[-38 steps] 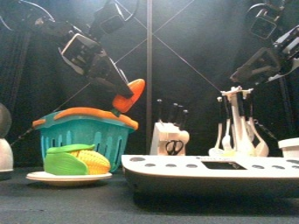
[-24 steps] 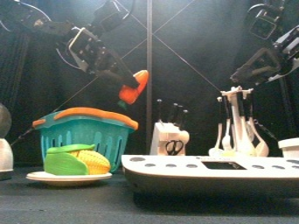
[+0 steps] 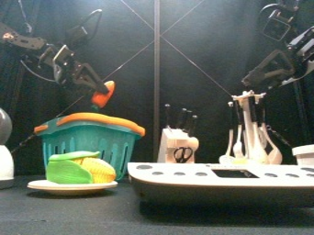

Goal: Place carrot into basket

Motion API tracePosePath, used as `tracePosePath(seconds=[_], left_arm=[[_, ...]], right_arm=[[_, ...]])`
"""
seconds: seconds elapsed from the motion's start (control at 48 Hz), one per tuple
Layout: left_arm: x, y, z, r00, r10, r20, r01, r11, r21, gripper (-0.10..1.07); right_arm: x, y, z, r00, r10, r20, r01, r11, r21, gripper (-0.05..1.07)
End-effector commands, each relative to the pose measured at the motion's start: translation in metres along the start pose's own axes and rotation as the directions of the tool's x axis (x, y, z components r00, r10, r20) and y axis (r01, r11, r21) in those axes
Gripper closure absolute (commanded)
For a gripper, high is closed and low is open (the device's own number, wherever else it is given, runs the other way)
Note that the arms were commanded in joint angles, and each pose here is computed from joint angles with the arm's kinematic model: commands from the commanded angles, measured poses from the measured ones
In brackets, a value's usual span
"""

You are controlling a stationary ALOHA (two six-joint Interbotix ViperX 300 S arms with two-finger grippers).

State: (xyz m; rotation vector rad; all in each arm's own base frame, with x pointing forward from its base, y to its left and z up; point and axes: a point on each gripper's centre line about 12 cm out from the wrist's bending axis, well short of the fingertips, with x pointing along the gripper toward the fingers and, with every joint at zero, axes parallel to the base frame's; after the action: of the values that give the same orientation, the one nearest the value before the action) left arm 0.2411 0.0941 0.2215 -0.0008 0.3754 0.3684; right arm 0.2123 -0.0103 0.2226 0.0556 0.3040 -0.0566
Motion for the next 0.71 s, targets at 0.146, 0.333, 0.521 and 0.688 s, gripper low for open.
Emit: tracePosePath(seconds=[0.146,0.333,0.521,0.688], left_arm=[[0.000,0.009,-0.004,0.999,0.034,-0.009,-0.035,0.999,-0.028,0.02],[-0.001,0.009,-0.001,0.999,0.035,0.009,-0.035,0.999,-0.031,-0.05],[-0.001,0.007,0.000,0.999,0.031,0.026,-0.030,0.999,-0.026,-0.05],[-0.001,-0.002,0.001,1.000,-0.002,0.030,0.002,1.000,-0.013,-0.05]], right_arm=[[0.003,-0.001,0.005,1.000,-0.004,0.006,0.004,1.000,0.003,1.02],[0.004,0.001,0.002,1.000,0.004,-0.011,-0.004,1.000,0.002,1.02],[0.004,0.002,-0.002,0.999,0.006,-0.045,-0.004,1.000,0.026,1.02],[-0.001,0.020,0.000,0.982,0.086,-0.169,-0.069,0.993,0.100,1.02]])
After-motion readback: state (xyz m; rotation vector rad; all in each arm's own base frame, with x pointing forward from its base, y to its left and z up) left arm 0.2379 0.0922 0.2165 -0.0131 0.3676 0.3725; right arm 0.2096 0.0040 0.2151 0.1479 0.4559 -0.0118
